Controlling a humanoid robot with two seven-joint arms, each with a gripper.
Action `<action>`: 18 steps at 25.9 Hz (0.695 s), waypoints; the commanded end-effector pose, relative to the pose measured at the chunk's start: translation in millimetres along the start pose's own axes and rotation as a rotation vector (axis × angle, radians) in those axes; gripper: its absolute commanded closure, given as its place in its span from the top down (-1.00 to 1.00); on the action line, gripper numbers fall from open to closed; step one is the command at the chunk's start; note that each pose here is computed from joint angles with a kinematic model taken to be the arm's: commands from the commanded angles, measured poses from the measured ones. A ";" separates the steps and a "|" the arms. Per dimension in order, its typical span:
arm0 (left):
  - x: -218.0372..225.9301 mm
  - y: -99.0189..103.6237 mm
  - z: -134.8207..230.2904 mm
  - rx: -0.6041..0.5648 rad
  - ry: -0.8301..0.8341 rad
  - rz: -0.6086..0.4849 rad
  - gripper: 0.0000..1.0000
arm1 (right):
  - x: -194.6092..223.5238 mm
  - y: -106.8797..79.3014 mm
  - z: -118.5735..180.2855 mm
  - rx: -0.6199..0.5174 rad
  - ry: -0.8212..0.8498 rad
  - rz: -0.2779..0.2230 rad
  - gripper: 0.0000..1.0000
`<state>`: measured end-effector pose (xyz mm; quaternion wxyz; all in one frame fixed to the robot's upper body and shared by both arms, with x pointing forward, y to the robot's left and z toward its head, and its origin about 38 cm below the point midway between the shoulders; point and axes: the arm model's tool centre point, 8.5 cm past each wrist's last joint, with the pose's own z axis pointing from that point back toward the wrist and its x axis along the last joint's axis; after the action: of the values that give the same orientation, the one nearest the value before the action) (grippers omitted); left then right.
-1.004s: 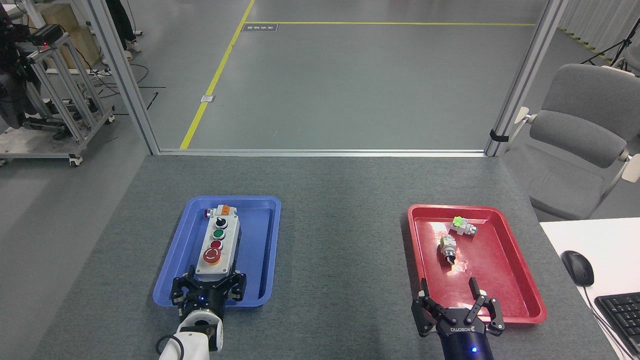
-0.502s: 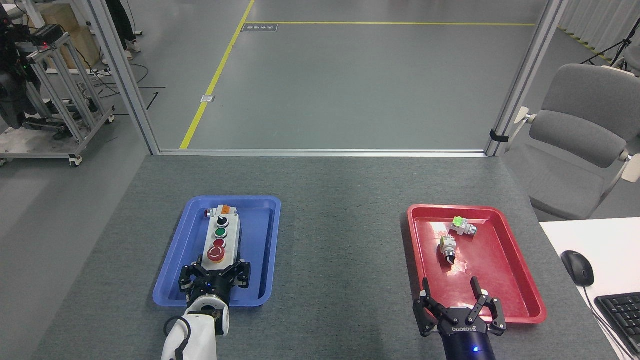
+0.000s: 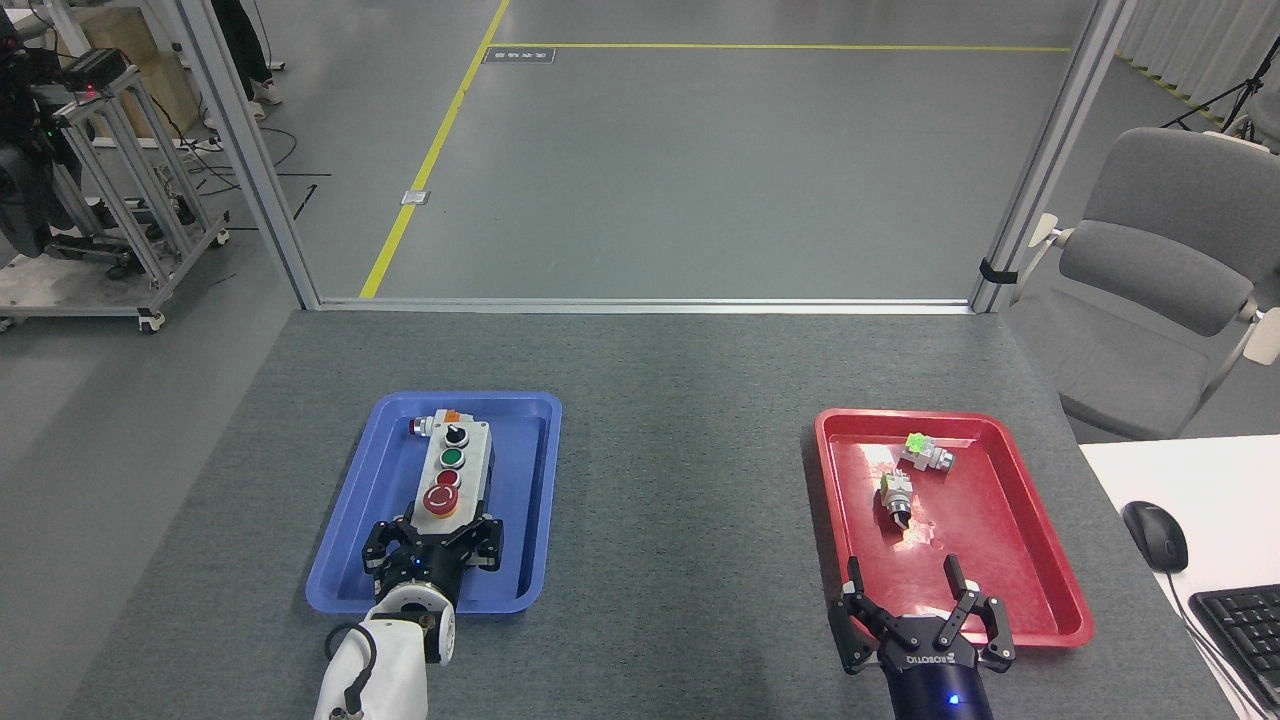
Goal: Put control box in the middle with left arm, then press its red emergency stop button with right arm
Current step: 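Close the left gripper on the near end of the gray control box, then lift the control box with the left gripper and carry it toward the table middle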
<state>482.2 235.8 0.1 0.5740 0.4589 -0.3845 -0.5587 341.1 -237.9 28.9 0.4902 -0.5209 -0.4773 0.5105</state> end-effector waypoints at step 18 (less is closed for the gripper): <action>137.8 71.0 67.0 0.284 -0.366 0.107 -1.00 | 1.4 5.7 0.4 0.017 0.002 -0.001 0.97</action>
<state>449.3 117.9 73.4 0.4716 0.4162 -0.5722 -0.5263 340.7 -237.9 23.3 0.4952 -0.5178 -0.4721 0.5136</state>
